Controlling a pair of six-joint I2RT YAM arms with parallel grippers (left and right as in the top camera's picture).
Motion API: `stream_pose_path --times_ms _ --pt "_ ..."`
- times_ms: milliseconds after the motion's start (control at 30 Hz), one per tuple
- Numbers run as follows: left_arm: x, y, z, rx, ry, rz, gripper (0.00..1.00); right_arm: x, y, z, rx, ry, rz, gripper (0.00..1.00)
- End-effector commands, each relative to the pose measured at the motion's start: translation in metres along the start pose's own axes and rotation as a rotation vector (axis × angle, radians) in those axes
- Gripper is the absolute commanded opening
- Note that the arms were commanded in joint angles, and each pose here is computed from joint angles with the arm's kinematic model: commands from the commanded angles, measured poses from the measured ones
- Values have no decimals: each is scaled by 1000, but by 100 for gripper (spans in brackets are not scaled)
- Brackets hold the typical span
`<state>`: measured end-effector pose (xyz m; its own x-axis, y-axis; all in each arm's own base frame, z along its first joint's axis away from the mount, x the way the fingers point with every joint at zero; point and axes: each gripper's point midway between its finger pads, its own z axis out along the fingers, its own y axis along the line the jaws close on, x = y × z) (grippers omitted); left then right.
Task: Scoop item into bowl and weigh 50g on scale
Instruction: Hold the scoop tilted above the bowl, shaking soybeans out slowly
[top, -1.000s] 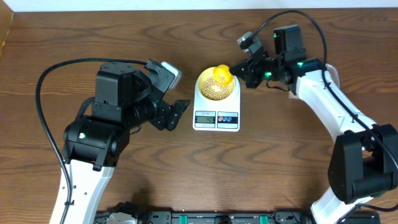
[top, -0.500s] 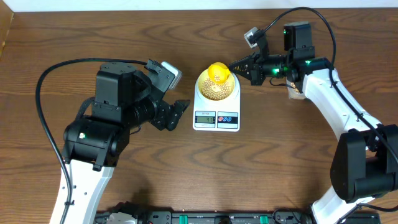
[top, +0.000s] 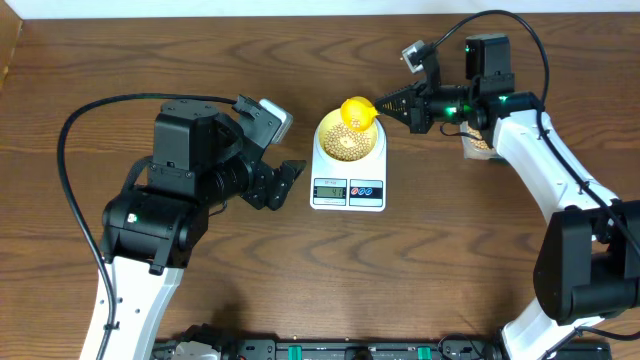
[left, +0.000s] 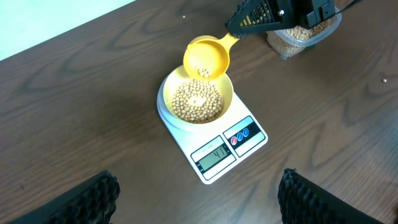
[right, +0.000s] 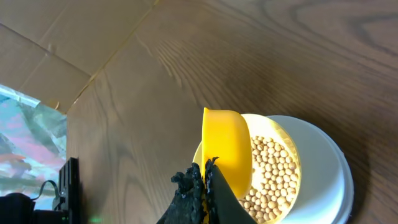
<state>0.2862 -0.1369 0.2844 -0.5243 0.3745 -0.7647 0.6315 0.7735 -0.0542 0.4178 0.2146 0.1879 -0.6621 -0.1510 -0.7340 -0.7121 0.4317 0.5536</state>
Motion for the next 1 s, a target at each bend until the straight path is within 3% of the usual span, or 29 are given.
stream_pose_path --times_ms 0,433,967 --pt "2 1 1 2 3 3 84 1 3 2 -22 2 -62 1" --pt "2 1 1 2 3 3 84 8 11 20 -4 43 -295 1" --pt "2 1 1 2 4 3 84 11 9 29 35 67 -337 1"
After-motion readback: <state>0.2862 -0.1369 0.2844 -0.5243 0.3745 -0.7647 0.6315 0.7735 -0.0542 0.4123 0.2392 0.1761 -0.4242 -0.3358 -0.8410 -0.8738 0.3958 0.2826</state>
